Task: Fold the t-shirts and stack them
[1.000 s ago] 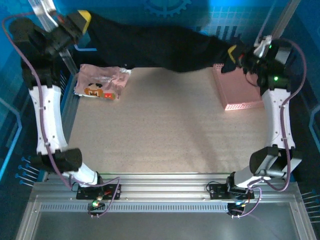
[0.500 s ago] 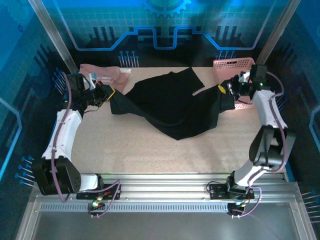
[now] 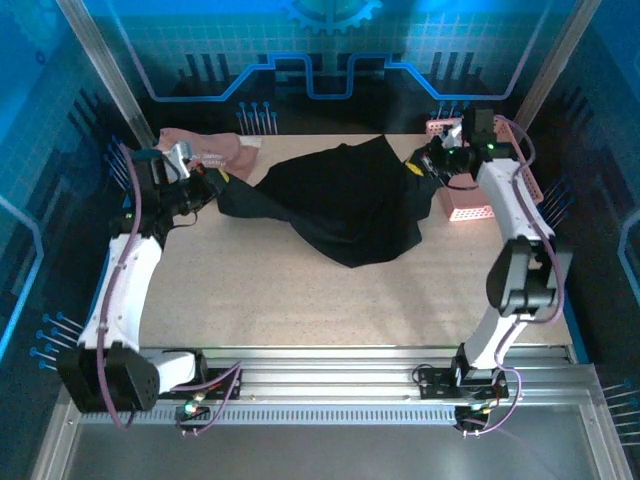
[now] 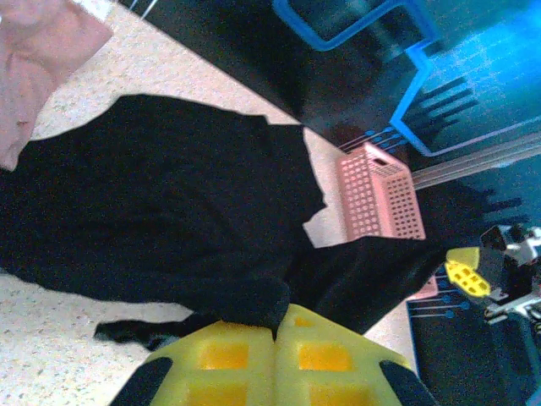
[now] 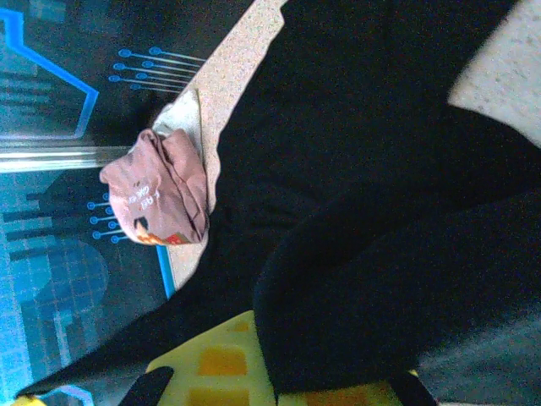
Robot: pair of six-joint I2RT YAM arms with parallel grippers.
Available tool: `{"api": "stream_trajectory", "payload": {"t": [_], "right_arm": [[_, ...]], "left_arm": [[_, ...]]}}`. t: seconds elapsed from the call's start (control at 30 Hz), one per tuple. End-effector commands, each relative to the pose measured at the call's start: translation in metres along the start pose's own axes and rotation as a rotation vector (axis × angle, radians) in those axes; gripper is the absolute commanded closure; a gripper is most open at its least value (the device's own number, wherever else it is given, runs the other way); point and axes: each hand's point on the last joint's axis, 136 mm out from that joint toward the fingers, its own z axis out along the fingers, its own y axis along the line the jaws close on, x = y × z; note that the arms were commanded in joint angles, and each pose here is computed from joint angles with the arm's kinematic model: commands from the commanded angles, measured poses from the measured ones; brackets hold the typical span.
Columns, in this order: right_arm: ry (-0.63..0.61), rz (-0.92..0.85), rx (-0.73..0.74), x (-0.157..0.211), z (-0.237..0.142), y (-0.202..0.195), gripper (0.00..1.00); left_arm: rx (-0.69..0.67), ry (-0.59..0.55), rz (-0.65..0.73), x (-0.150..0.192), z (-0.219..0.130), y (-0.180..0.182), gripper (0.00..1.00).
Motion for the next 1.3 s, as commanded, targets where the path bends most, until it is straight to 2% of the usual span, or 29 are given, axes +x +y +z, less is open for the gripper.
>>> {"api": "stream_trajectory", "payload": {"t": [0.0, 0.17, 0.3, 0.4, 0.53, 0.7, 0.9, 0.93, 0.97, 1.03, 1.07, 1.1, 1.2, 1.27], "right_arm": [[-0.02, -0.049, -0.006, 0.032, -0.046, 0.009, 0.97], [-0.032, -0.072, -0.059, 0.076, -0.088, 0.018, 0.98], [-0.009, -0.047, -0.082, 0.104, -0.107, 0.019, 0.99], [-0.03, -0.052, -0.097, 0.108, -0.123, 0.027, 0.99], [-0.037, -0.062, -0.097, 0.095, -0.13, 0.037, 1.0], [-0.032, -0.059, -0.057, 0.054, -0.1, 0.033, 1.0], [0.04, -0.053, 0.023, -0.024, -0.006, 0.015, 0.97], [0.051, -0.063, 0.042, -0.033, 0.011, 0.01, 0.95], [0.07, -0.058, 0.074, -0.042, 0.03, 0.003, 0.88], [0.094, -0.095, 0.06, -0.055, 0.061, 0.006, 0.55], [0.093, -0.122, 0.054, -0.059, 0.072, 0.01, 0.43], [0.087, -0.139, 0.061, -0.061, 0.076, 0.013, 0.37], [0.07, -0.242, 0.054, -0.048, 0.056, 0.039, 0.28], [0.076, -0.281, 0.116, -0.026, 0.03, 0.036, 0.26]], "left_arm": [[0.04, 0.022, -0.007, 0.018, -0.011, -0.008, 1.0], [0.091, 0.02, 0.014, 0.025, -0.03, -0.03, 1.0], [0.142, 0.017, 0.049, 0.024, -0.042, -0.051, 1.0], [0.154, -0.013, 0.09, 0.014, -0.052, -0.066, 1.0], [0.164, -0.056, 0.128, -0.004, -0.054, -0.08, 1.0], [0.083, -0.1, 0.163, -0.026, -0.027, -0.059, 1.0], [0.009, -0.08, 0.16, -0.043, 0.031, -0.024, 1.0], [-0.007, -0.068, 0.154, -0.043, 0.041, -0.015, 1.0], [-0.025, -0.055, 0.15, -0.041, 0.052, -0.005, 1.0], [-0.071, -0.032, 0.133, -0.035, 0.07, 0.016, 1.0], [-0.083, -0.019, 0.128, -0.032, 0.078, 0.025, 1.0], [-0.099, -0.007, 0.122, -0.027, 0.085, 0.034, 1.0], [-0.134, 0.025, 0.098, -0.015, 0.094, 0.052, 1.0], [-0.14, 0.042, 0.086, -0.005, 0.094, 0.058, 1.0]]}}
